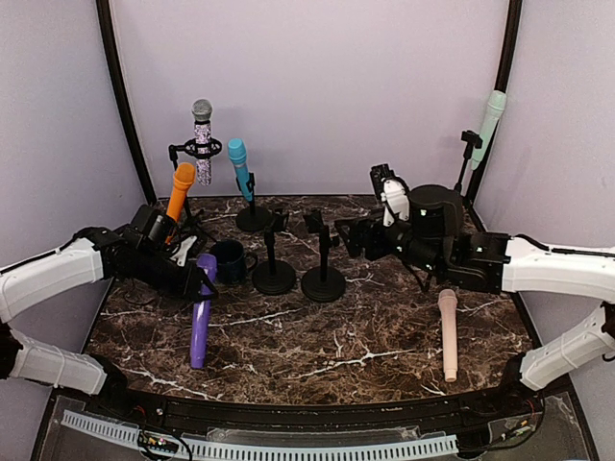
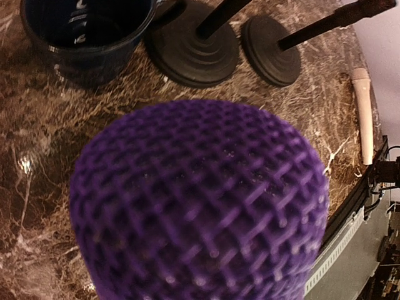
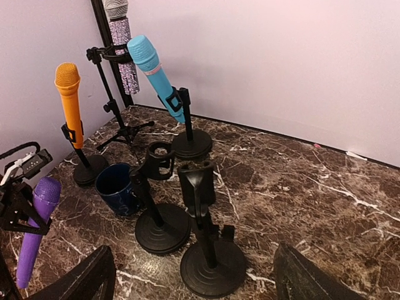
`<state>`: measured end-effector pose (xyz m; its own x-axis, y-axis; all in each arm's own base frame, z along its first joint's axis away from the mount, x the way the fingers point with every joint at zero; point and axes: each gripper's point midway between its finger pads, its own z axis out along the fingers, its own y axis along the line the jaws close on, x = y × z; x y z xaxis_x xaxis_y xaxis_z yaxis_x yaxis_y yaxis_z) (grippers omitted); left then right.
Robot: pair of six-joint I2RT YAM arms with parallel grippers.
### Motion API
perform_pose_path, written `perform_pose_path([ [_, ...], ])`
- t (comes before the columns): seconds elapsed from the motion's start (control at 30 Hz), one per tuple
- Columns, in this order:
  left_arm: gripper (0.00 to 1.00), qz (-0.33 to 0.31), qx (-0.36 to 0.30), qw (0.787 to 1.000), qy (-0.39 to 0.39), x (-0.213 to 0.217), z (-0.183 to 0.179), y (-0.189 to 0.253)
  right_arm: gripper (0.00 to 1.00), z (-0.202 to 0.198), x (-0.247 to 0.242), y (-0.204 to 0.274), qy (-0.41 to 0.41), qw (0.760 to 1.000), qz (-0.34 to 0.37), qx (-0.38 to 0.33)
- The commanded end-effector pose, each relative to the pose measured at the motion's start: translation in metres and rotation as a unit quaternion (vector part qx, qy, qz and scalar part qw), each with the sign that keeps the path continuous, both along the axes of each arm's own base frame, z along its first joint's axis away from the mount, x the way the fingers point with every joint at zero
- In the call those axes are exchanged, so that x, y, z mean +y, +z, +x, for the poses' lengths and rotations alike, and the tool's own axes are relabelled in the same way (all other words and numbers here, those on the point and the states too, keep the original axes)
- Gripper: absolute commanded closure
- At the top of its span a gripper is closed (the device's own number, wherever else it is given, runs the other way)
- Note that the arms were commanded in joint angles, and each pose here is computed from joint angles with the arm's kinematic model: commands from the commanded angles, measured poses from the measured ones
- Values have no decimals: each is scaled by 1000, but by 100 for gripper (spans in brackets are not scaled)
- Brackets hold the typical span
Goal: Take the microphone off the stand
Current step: Place the microphone stand at the center of the board, then place the microphone at the corner of the board.
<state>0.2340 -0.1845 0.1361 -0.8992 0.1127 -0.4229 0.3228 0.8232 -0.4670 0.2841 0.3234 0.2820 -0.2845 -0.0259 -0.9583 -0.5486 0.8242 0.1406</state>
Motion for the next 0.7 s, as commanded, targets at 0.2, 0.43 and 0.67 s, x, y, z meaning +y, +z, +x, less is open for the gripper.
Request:
perform_pose_path([
  [0.2, 100, 116, 121, 983, 76, 41, -22, -57, 10, -20, -65, -20, -69, 997, -9, 36],
  [0.43, 90, 127, 144, 976, 103, 46, -24, -82, 10, -29, -90, -31, -97, 994, 7, 50],
  [0.67, 86, 123, 154, 974, 113, 43, -21, -97, 10, -37, -106, -37, -110, 992, 30, 59],
])
